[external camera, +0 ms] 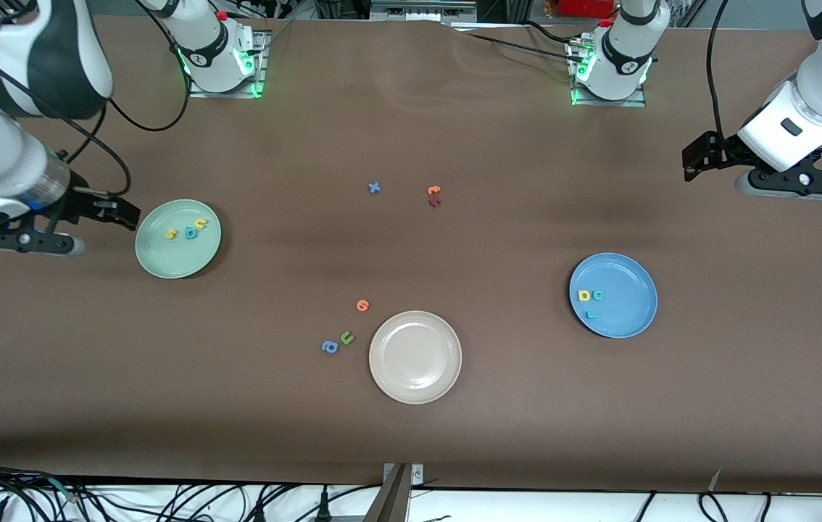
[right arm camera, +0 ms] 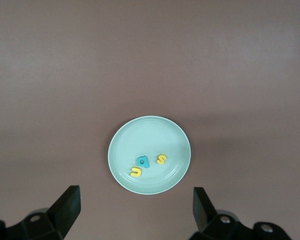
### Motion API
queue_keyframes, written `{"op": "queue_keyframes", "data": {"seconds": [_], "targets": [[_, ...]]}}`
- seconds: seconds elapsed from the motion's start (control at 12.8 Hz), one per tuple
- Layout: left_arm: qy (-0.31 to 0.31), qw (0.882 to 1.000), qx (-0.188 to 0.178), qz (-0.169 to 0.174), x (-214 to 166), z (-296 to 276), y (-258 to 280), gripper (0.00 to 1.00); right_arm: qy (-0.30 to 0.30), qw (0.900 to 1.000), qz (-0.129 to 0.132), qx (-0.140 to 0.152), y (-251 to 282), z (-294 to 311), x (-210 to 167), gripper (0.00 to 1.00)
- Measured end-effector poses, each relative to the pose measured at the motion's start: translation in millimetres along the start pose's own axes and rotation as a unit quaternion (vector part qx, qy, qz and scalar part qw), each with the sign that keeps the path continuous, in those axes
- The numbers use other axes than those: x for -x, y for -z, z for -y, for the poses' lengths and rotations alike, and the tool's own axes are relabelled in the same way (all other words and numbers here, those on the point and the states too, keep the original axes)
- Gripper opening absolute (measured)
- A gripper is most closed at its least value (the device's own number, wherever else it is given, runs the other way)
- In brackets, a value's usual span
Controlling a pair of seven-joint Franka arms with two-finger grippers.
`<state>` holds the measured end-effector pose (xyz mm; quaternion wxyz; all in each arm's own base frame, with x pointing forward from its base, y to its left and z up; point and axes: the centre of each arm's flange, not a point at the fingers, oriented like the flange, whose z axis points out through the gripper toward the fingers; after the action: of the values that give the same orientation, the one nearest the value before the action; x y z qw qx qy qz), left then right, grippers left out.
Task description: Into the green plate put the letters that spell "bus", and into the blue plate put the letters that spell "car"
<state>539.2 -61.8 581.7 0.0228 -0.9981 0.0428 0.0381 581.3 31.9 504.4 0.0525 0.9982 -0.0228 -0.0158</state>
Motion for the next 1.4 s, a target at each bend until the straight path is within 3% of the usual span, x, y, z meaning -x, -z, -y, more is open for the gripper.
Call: {"op": "queue_keyframes", "data": {"seconds": [0.39,0.62,1.4], "targets": [[0.000,1.000,0.000,0.000,0,0,0,1.00,0.001,1.000,0.010,-0.013,8,-15,8,1.00],[0.000,1.000,0.000,0.000,0,0,0,1.00,-0.001,0.999,0.010,-0.044,9,-5,8,1.00],[0.000,1.000,0.000,0.000,0,0,0,1.00,0.001,0.999,0.010,-0.047,10,-2,9,1.00]]}}
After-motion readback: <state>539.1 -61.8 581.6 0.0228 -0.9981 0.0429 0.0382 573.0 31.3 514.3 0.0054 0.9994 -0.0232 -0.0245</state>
